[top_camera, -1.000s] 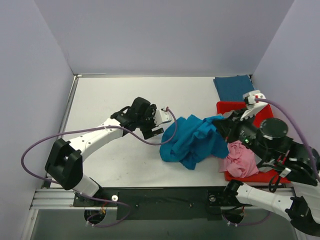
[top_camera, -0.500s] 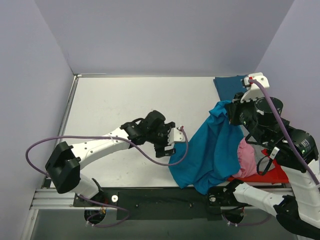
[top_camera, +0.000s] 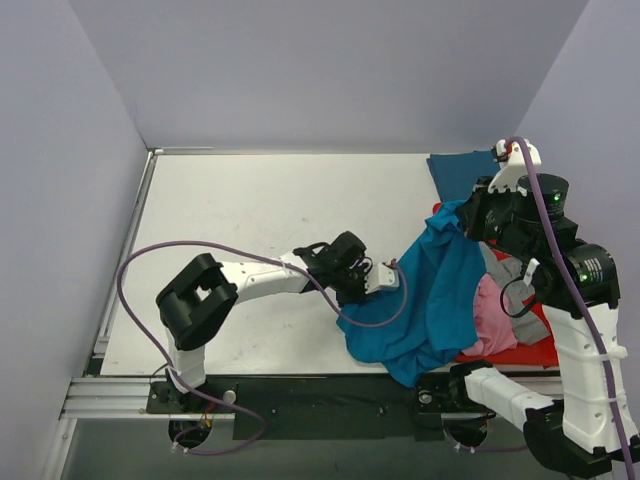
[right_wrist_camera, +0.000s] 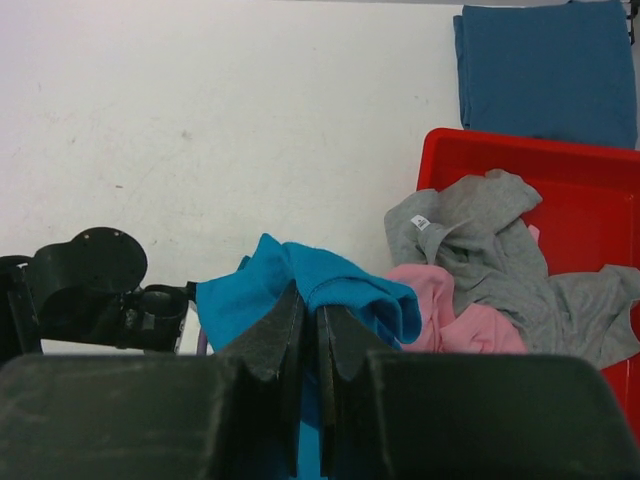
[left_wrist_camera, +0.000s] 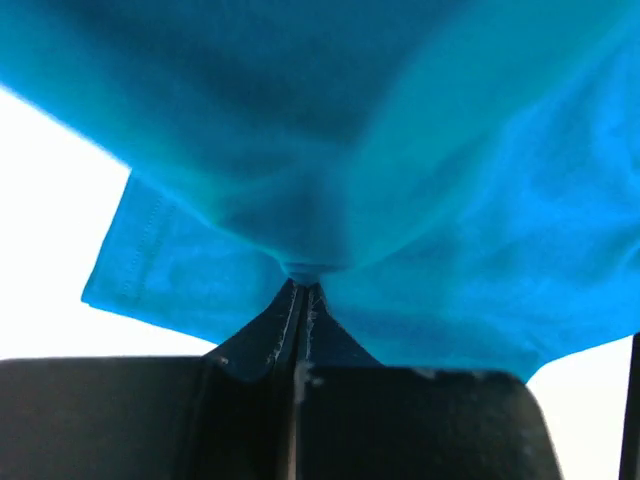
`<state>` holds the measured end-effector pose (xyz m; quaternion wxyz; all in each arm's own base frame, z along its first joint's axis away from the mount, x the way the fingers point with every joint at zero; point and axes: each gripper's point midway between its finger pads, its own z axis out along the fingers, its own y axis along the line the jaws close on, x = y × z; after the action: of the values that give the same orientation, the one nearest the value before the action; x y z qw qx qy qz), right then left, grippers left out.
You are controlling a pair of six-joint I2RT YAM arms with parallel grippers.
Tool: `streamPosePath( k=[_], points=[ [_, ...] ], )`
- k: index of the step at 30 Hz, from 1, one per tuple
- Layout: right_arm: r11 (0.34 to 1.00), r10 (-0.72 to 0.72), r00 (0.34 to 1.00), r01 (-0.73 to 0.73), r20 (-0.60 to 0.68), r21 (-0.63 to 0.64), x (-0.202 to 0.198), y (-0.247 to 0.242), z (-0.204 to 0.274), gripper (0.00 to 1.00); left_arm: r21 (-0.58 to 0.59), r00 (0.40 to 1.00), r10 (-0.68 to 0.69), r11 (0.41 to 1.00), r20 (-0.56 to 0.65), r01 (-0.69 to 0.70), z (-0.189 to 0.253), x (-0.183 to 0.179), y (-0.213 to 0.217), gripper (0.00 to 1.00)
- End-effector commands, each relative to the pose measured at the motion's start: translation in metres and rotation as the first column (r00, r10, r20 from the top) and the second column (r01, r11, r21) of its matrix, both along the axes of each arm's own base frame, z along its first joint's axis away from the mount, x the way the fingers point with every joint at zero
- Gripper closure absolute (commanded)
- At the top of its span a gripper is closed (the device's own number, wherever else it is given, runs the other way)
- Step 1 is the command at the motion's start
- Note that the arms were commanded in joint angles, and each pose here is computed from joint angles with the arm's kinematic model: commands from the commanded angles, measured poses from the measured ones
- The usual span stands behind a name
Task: Fold and stack the t-shirts
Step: Flatten out the tshirt
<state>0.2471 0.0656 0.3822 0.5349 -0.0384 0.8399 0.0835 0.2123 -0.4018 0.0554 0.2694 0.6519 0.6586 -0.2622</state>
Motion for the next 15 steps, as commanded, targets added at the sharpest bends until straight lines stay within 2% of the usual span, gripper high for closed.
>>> streamPosePath(
  k=[1, 2, 3, 4, 6, 7, 8, 9, 12, 13, 14, 15],
  points=[
    [0.999, 0.016, 1.000, -0.016, -0.015, 0.029, 0.009, -0.001, -0.003, 1.00, -0.058, 0.996, 0.089, 0.995, 0.026, -0.087, 0.048, 0.045, 0.002, 1.00],
    [0.999, 0.018, 0.999, -0.017, -0.026, 0.029, 0.015, 0.000, -0.005, 1.00, -0.082, 0.988, 0.139, 0.988, 0.060, -0.134, 0.065, 0.061, 0.009, 1.00],
    [0.999, 0.025, 1.000, -0.024, -0.009, 0.040, 0.020, 0.000, 0.001, 1.00, -0.105, 0.960, 0.261, 0.962, 0.100, -0.251, 0.082, 0.101, 0.030, 1.00],
    [0.999, 0.038, 0.999, -0.037, -0.010, 0.038, 0.032, 0.003, 0.001, 1.00, -0.156, 0.924, 0.347, 0.933, 0.160, -0.323, 0.112, 0.126, 0.044, 1.00],
    [0.997, 0.064, 0.998, -0.063, -0.004, 0.042, 0.052, 0.011, 0.010, 1.00, -0.273, 0.790, 0.564, 0.820, 0.240, -0.502, 0.176, 0.194, 0.105, 1.00],
    [0.996, 0.072, 0.997, -0.072, 0.009, 0.048, 0.069, 0.015, 0.023, 1.00, -0.337, 0.740, 0.615, 0.781, 0.272, -0.525, 0.214, 0.210, 0.118, 1.00],
    [0.995, 0.078, 0.997, -0.079, 0.024, 0.055, 0.076, 0.018, 0.032, 1.00, -0.377, 0.664, 0.685, 0.724, 0.299, -0.577, 0.241, 0.228, 0.152, 1.00],
    [0.993, 0.095, 0.993, -0.100, 0.066, 0.066, 0.090, 0.024, 0.053, 1.00, -0.433, 0.618, 0.717, 0.692, 0.322, -0.578, 0.279, 0.237, 0.165, 1.00],
    [0.984, 0.127, 0.976, -0.146, 0.177, 0.101, 0.113, 0.037, 0.104, 1.00, -0.538, 0.429, 0.815, 0.580, 0.390, -0.612, 0.352, 0.257, 0.226, 1.00],
    [0.983, 0.123, 0.961, -0.154, 0.249, 0.105, 0.117, 0.037, 0.132, 1.00, -0.578, 0.384, 0.822, 0.569, 0.420, -0.585, 0.380, 0.258, 0.236, 1.00],
    [0.980, 0.132, 0.949, -0.168, 0.285, 0.106, 0.119, 0.040, 0.145, 1.00, -0.592, 0.317, 0.845, 0.530, 0.431, -0.607, 0.392, 0.261, 0.256, 1.00],
    [0.979, 0.145, 0.935, -0.183, 0.324, 0.089, 0.123, 0.041, 0.158, 1.00, -0.615, 0.283, 0.847, 0.524, 0.450, -0.589, 0.412, 0.260, 0.264, 1.00]
  ],
)
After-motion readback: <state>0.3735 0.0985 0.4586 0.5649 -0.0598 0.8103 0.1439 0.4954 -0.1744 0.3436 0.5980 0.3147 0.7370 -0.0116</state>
